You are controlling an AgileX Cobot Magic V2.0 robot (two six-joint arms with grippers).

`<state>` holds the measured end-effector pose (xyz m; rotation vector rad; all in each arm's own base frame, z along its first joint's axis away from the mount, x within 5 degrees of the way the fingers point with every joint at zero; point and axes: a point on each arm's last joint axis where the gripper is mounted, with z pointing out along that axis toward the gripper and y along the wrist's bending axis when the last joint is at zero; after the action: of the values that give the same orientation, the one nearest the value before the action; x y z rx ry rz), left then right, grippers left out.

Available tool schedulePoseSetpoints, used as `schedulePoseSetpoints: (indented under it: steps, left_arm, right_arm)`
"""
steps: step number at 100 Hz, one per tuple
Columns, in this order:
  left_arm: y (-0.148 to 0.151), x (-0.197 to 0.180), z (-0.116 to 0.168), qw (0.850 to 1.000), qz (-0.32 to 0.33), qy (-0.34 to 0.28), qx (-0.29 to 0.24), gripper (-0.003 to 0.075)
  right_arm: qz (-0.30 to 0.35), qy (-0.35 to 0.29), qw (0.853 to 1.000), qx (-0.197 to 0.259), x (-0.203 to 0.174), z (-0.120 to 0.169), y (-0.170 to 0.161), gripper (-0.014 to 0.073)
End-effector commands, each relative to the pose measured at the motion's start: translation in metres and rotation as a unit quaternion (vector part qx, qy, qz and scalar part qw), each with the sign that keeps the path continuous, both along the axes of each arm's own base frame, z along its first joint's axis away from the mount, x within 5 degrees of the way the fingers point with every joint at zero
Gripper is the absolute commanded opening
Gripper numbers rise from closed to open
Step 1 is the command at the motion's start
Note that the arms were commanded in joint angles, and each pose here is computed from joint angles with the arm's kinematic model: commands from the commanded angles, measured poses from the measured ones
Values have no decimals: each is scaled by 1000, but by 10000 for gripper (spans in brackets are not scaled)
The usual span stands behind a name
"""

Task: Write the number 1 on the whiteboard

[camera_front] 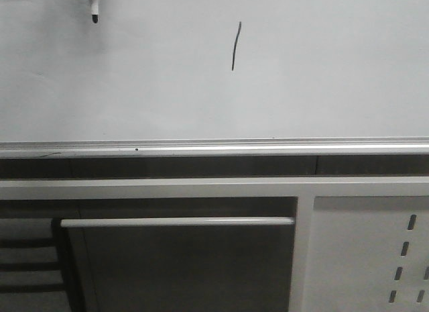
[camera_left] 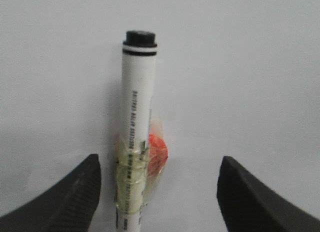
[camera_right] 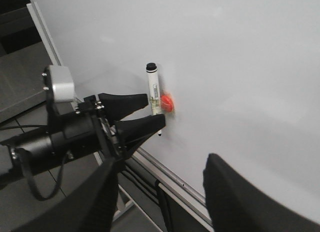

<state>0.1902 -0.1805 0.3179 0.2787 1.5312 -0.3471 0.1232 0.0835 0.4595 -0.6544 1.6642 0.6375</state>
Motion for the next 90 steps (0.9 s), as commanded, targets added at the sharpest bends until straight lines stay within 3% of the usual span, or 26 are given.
schedulePoseSetpoints:
  steps: [1,14,27,34,39,46,64,90]
  left_arm:
    - [16,-13,24,999,-8,-43,-13,462]
    - [38,-33,30,998,-21,-61,-13,459]
    - [59,-52,35,996,-40,-72,-29,406]
    - [68,-63,34,995,-62,-68,-34,300]
    - [73,-71,32,994,-85,-62,-35,169]
    - [77,-82,27,991,-119,-50,-30,-20]
    - [85,-106,7,979,-203,-22,6,-20]
    - [116,-130,-22,977,-209,-45,-17,-20]
  right_arm:
    - [-24,-34,999,23,-5,13,-6,344]
    - [-61,-49,997,21,-12,17,-15,315]
    - [-105,-58,993,20,-23,12,-26,143]
    - [-116,-66,991,20,-30,4,-30,23]
    - [-124,-73,989,21,-36,-4,-33,-59]
    - [-136,-85,987,28,-46,-17,-37,-62]
    - [-159,-120,979,39,-81,-62,-50,-64]
    - [-159,-139,976,47,-116,-138,-59,-64]
